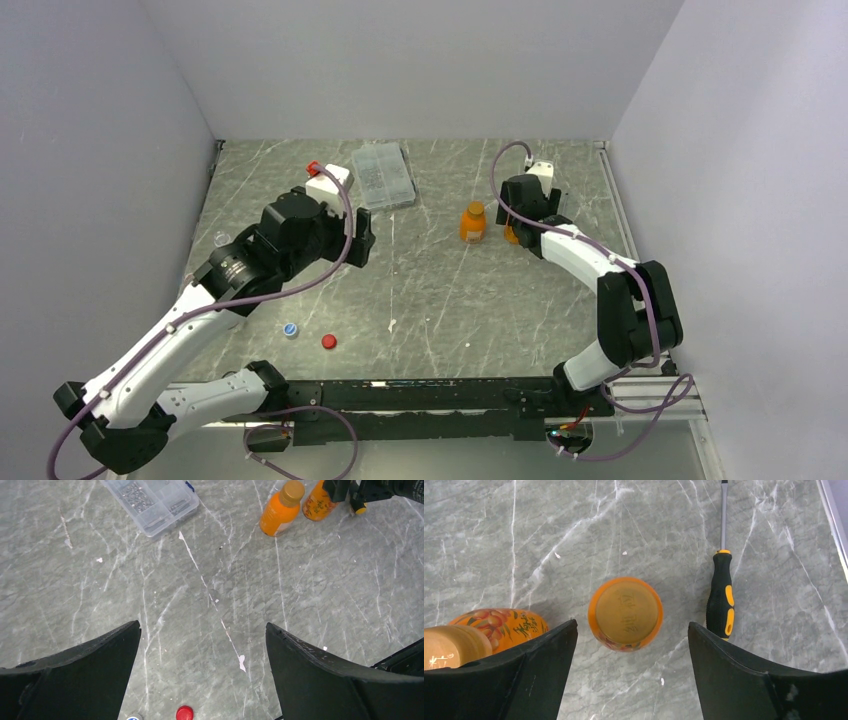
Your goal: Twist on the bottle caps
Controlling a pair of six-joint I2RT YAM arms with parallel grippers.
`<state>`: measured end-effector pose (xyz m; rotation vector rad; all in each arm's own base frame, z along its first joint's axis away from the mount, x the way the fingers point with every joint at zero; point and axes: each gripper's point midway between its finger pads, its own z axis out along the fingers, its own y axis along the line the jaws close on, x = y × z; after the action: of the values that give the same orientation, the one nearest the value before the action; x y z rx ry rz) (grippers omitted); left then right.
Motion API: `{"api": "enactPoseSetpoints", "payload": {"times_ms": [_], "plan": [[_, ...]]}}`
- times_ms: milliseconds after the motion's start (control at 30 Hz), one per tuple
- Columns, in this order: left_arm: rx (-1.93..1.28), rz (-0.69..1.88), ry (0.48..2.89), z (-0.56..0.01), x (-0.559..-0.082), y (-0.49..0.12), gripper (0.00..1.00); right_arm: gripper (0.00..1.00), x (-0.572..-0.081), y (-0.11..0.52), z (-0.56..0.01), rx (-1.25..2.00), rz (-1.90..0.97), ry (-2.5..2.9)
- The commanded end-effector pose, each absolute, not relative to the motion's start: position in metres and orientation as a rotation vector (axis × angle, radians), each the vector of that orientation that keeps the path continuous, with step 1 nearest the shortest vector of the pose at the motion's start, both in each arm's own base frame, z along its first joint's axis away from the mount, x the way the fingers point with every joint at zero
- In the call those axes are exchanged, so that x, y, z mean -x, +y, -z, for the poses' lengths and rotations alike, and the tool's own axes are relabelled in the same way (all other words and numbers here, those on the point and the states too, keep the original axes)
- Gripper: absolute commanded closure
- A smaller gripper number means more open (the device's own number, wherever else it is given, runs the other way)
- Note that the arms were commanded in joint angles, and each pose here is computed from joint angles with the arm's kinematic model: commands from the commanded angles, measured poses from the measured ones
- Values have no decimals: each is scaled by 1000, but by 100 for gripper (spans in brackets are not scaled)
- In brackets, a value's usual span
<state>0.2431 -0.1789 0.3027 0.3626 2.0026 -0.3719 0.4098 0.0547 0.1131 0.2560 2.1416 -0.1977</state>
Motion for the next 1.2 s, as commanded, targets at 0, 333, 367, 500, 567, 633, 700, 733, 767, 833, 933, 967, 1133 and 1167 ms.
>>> {"api": "enactPoseSetpoints", "payload": {"times_ms": [0,333,367,500,567,633,700,733,767,833,933,967,1133,1167], "plan": [[-258,314,1962,-334,-248,-160,0,15,-414,55,-170,-328,141,2066],[81,-178,2078,-333,-228,-55,0,9,-382,83,-224,-263,-91,2119],[108,-225,2085,-332,-225,-45,1,9,-378,90,-227,-245,-134,2117],[204,-358,2109,-328,-221,-14,0,9,-366,119,-237,-153,-249,2117],[233,-384,2127,-324,-226,-4,1,10,-363,134,-240,-105,-293,2114],[258,-401,2135,-320,-236,5,2,11,-360,146,-240,-62,-328,2118],[300,-384,2147,-317,-249,15,4,11,-358,155,-239,-29,-351,2123],[325,-354,2161,-313,-257,18,7,12,-357,160,-238,-13,-363,2126],[358,-327,2165,-311,-264,23,9,12,-356,164,-239,-1,-374,2125],[423,-283,2176,-304,-276,35,14,13,-354,170,-238,21,-399,2126],[498,-242,2183,-292,-291,48,21,14,-351,173,-238,41,-417,2123],[539,-254,2179,-288,-294,58,22,14,-350,173,-239,45,-420,2122],[655,-268,2176,-268,-302,86,32,15,-346,175,-238,57,-437,2123],[671,-268,2173,-264,-302,90,33,15,-345,175,-239,58,-440,2122]]}}
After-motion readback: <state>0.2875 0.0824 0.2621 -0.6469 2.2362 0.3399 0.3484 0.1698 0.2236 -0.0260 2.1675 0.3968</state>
